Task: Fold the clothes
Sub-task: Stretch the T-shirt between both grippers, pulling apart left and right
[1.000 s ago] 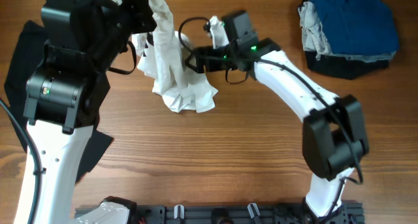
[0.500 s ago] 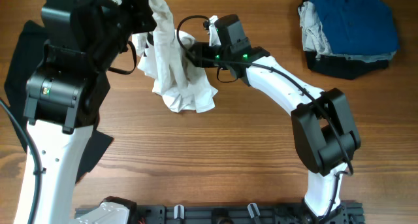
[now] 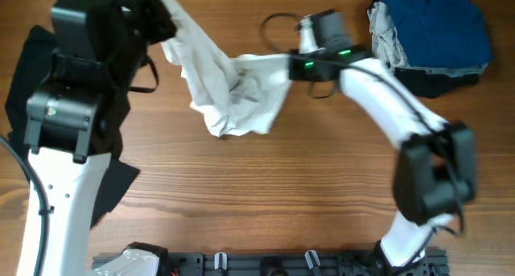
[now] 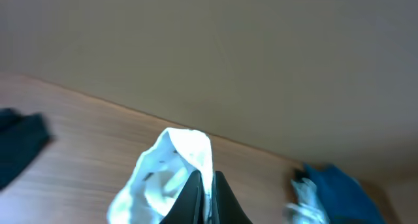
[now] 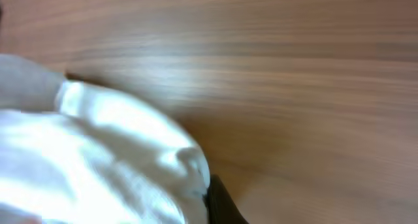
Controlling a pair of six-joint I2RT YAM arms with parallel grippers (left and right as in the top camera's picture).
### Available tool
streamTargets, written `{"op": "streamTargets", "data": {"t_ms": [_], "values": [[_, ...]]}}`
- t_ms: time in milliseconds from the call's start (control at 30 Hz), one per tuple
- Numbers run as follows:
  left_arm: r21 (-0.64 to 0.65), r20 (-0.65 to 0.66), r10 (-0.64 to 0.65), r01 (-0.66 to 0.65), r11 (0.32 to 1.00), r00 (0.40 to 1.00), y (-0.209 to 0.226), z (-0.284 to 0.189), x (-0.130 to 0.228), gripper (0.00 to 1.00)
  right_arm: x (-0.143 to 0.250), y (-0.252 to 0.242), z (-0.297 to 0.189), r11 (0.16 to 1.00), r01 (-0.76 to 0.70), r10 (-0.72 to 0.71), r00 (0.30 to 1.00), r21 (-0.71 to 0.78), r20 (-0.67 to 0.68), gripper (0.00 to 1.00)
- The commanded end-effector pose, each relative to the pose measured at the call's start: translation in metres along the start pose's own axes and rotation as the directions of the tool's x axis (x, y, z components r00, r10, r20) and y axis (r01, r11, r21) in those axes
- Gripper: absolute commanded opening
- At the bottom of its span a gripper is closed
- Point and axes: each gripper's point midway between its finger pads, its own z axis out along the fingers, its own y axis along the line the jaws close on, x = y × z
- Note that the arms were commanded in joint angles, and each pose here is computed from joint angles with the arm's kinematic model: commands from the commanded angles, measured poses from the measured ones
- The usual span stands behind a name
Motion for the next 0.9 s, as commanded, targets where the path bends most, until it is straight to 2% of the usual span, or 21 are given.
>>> {"op": "streamTargets", "data": {"t_ms": [0,200,400,633,867], "values": [[-0.161,0.095,-0.052,0.067,0.985,0.994,0.048,-0.009,-0.026,0.04,-0.041,-0.029,-0.096,0.999,0.029,-0.034,0.987,0.033,0.155,0.04],[-0.25,0.122,-0.078,0.107,0.962,0.989,0.085,-0.019,-0.037,0.04,-0.045,-0.065,-0.188,0.999,-0.014,0.005,0.964,0.033,0.265,0.04],[-0.241,0.175,-0.076,0.117,0.964,0.982,0.086,-0.051,-0.049,0.04,-0.034,-0.073,-0.255,0.997,-0.008,-0.022,0.931,0.082,0.364,0.04],[-0.219,0.211,-0.077,0.124,0.968,0.974,0.083,-0.103,-0.049,0.04,-0.015,-0.063,-0.285,0.993,0.033,-0.076,0.919,0.117,0.387,0.04],[-0.193,0.263,-0.05,0.103,0.976,0.964,0.079,-0.143,-0.054,0.04,-0.006,-0.062,-0.315,0.99,0.014,-0.072,0.9,0.137,0.431,0.04]]}}
